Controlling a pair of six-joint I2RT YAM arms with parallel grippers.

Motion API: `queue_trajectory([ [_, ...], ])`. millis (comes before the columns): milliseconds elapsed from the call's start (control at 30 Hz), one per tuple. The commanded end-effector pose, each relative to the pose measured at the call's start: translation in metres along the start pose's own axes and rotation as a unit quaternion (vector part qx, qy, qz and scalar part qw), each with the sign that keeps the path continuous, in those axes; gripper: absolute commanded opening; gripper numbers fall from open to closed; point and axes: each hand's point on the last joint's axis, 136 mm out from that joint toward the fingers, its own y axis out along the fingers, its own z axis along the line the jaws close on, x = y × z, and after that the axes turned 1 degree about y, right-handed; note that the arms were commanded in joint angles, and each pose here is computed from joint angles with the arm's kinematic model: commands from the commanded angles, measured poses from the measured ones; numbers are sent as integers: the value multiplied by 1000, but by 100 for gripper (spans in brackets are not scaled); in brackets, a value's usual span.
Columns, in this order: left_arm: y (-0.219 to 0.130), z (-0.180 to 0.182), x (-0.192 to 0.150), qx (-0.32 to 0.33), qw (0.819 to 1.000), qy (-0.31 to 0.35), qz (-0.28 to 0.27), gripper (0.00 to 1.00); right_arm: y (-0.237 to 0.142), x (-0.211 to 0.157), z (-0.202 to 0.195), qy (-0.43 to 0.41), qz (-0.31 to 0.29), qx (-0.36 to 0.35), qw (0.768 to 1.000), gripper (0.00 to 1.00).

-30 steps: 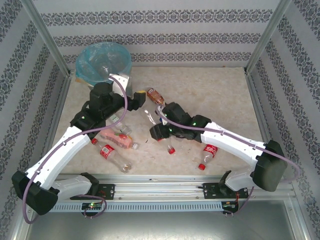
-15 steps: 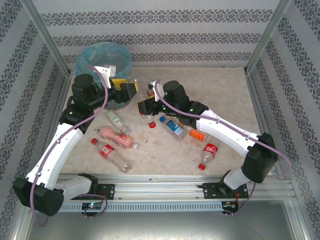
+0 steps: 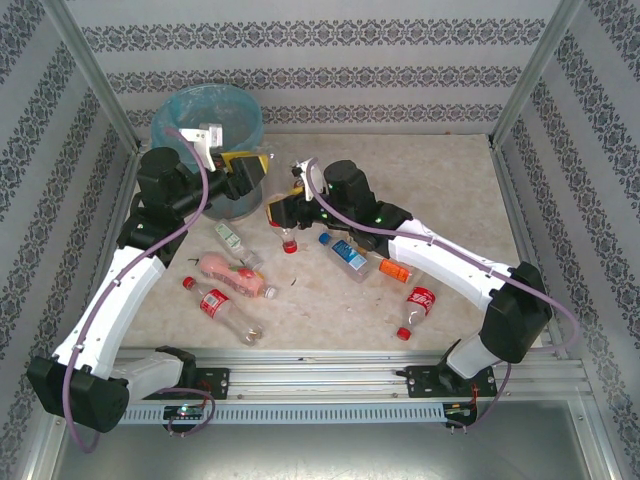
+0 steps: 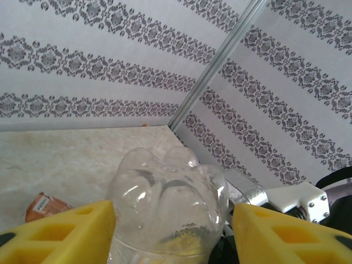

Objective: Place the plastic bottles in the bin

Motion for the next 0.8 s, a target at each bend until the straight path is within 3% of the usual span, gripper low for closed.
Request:
queue_trajectory([
  [0, 2, -14, -7, -41, 999, 0, 10, 52, 2, 8, 61, -76, -17, 114, 990, 53],
  [100, -2, -15, -4, -37, 999, 3, 2, 40, 3, 9, 64, -76, -19, 117, 990, 53],
  [600, -16, -10, 4, -1, 999, 21, -34, 13, 4, -3, 56, -69, -15, 93, 993, 55],
  [633, -16, -10, 4, -2, 999, 22, -34, 13, 4, -3, 56, -70, -15, 92, 993, 55],
  [667, -14, -10, 2, -4, 999, 21, -30, 20, 4, -3, 55, -70, -15, 90, 993, 54],
  [733, -12, -9, 0, -7, 1000, 20, -23, 53, 5, -3, 55, -70, -14, 89, 993, 54],
  [767, -11, -10, -1, -10, 1000, 19, -20, 59, 5, -3, 54, -71, -14, 88, 994, 54],
])
